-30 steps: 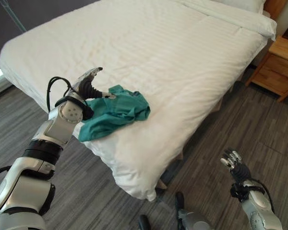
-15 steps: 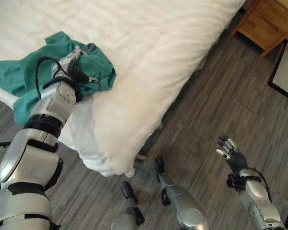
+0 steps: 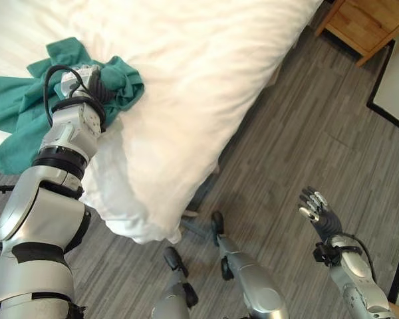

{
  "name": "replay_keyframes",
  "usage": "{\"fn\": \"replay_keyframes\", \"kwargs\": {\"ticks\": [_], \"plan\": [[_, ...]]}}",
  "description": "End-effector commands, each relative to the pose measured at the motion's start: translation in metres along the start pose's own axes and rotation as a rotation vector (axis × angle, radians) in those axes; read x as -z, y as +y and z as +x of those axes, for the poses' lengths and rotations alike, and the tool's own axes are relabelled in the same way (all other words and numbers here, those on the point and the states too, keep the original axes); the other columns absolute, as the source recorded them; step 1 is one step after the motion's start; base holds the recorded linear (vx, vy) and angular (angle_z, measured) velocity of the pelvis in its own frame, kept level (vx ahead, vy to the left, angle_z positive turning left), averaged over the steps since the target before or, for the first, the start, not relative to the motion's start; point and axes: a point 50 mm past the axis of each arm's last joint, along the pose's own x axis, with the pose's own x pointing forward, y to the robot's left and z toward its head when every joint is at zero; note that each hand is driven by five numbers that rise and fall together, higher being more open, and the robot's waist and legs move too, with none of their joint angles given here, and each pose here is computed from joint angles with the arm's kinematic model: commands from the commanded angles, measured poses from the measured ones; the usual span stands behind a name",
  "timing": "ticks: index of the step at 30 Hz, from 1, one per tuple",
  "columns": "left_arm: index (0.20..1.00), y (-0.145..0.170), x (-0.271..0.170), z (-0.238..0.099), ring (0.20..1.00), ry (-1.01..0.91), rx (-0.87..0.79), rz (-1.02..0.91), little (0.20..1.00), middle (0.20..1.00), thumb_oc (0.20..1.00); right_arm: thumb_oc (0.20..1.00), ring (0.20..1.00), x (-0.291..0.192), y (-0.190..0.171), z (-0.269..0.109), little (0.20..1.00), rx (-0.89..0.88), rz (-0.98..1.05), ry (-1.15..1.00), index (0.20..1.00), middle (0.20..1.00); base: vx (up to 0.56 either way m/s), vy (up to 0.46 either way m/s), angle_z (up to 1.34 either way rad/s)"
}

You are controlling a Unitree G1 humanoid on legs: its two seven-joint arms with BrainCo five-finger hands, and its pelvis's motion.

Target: Pick up bed clothes into laundry basket.

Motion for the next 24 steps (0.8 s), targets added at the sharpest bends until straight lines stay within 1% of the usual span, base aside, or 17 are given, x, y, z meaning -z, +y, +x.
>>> {"fn": "replay_keyframes", "kwargs": {"ticks": [1, 2, 3, 4, 5, 6, 7, 11, 13, 14, 16, 17, 19, 20, 21, 22, 24], "plan": [[0.2, -0.018, 0.005, -0.016, 0.2, -0.017, 0.003, -0.331, 0.2, 0.2, 0.2, 1.0, 1.0, -0.017, -0.01, 0.001, 1.0, 0.05, -0.013, -0.093, 1.0, 1.0, 0.16, 0.05, 0.31], [0.2, -0.037, 0.009, -0.046, 0.2, -0.056, 0.02, -0.632, 0.2, 0.2, 0.2, 1.0, 1.0, -0.018, -0.017, 0.003, 1.0, 0.096, -0.033, -0.091, 1.0, 1.0, 0.18, 0.057, 0.15], [0.2, -0.042, 0.013, -0.058, 0.2, -0.062, 0.039, -0.704, 0.2, 0.2, 0.2, 1.0, 1.0, -0.019, -0.02, 0.003, 1.0, 0.112, -0.048, -0.086, 1.0, 1.0, 0.21, 0.066, 0.2], [0.2, -0.052, 0.017, -0.079, 0.2, -0.075, 0.054, -0.845, 0.2, 0.2, 0.2, 1.0, 1.0, -0.022, -0.025, 0.005, 1.0, 0.133, -0.062, -0.092, 1.0, 1.0, 0.19, 0.039, 0.31], [0.2, -0.054, 0.022, -0.099, 0.2, -0.08, 0.041, -0.951, 0.2, 0.2, 0.2, 1.0, 1.0, -0.028, -0.029, 0.008, 1.0, 0.152, -0.071, -0.113, 1.0, 1.0, 0.15, 0.039, 0.55], [0.2, -0.055, 0.026, -0.108, 0.2, -0.077, 0.041, -0.973, 0.2, 0.2, 0.2, 1.0, 1.0, -0.028, -0.029, 0.009, 1.0, 0.153, -0.068, -0.116, 1.0, 1.0, 0.12, 0.022, 0.54], [0.2, -0.052, 0.03, -0.123, 0.2, -0.08, 0.002, -1.08, 0.2, 0.2, 0.2, 1.0, 1.0, -0.032, -0.032, 0.01, 1.0, 0.169, -0.073, -0.136, 1.0, 1.0, 0.03, 0.008, 0.41], [0.2, -0.048, 0.041, -0.155, 0.2, -0.063, -0.066, -1.211, 0.2, 0.2, 0.2, 1.0, 1.0, -0.039, -0.034, 0.01, 1.0, 0.188, -0.073, -0.168, 1.0, 1.0, 0.02, -0.003, 0.27], [0.2, -0.057, 0.046, -0.175, 0.2, -0.009, -0.096, -1.321, 0.2, 0.2, 0.2, 1.0, 1.0, -0.039, -0.033, 0.007, 1.0, 0.193, -0.059, -0.182, 1.0, 1.0, 0.02, -0.005, 0.06], [0.2, -0.073, 0.05, -0.197, 0.2, 0.074, -0.09, -1.392, 0.2, 0.2, 0.2, 1.0, 1.0, -0.041, -0.033, 0.005, 1.0, 0.196, -0.042, -0.194, 1.0, 1.0, 0.01, -0.004, 0.04], [0.2, -0.089, 0.05, -0.217, 0.2, 0.159, -0.076, -1.443, 0.2, 0.2, 0.2, 1.0, 1.0, -0.041, -0.033, 0.001, 1.0, 0.196, -0.031, -0.201, 1.0, 1.0, 0.0, 0.0, 0.0], [0.2, -0.09, 0.05, -0.218, 0.2, 0.16, -0.075, -1.443, 0.2, 0.2, 0.2, 1.0, 1.0, -0.041, -0.033, 0.001, 1.0, 0.196, -0.032, -0.201, 1.0, 1.0, 0.0, 0.0, 0.0], [0.2, -0.122, 0.053, -0.243, 0.2, 0.333, -0.042, -1.56, 0.2, 0.2, 0.2, 1.0, 1.0, -0.039, -0.034, -0.005, 1.0, 0.21, -0.008, -0.202, 1.0, 1.0, 0.0, 0.001, 0.08], [0.2, -0.122, 0.052, -0.244, 0.2, 0.334, -0.041, -1.562, 0.2, 0.2, 0.2, 1.0, 1.0, -0.039, -0.034, -0.005, 1.0, 0.211, -0.01, -0.201, 1.0, 1.0, -0.01, -0.012, 0.1], [0.2, -0.132, 0.05, -0.249, 0.2, 0.378, -0.024, -1.602, 0.2, 0.2, 0.2, 1.0, 1.0, -0.037, -0.035, -0.007, 1.0, 0.22, -0.006, -0.199, 1.0, 1.0, -0.02, -0.034, 0.08], [0.2, -0.147, 0.049, -0.261, 0.2, 0.454, 0.026, -1.589, 0.2, 0.2, 0.2, 1.0, 1.0, -0.034, -0.035, -0.01, 1.0, 0.232, -0.004, -0.187, 1.0, 1.0, -0.03, -0.044, 0.05], [0.2, -0.147, 0.048, -0.261, 0.2, 0.431, 0.084, -1.517, 0.2, 0.2, 0.2, 1.0, 1.0, -0.033, -0.037, -0.011, 1.0, 0.25, -0.009, -0.185, 1.0, 1.0, -0.02, -0.041, 0.16]]}}
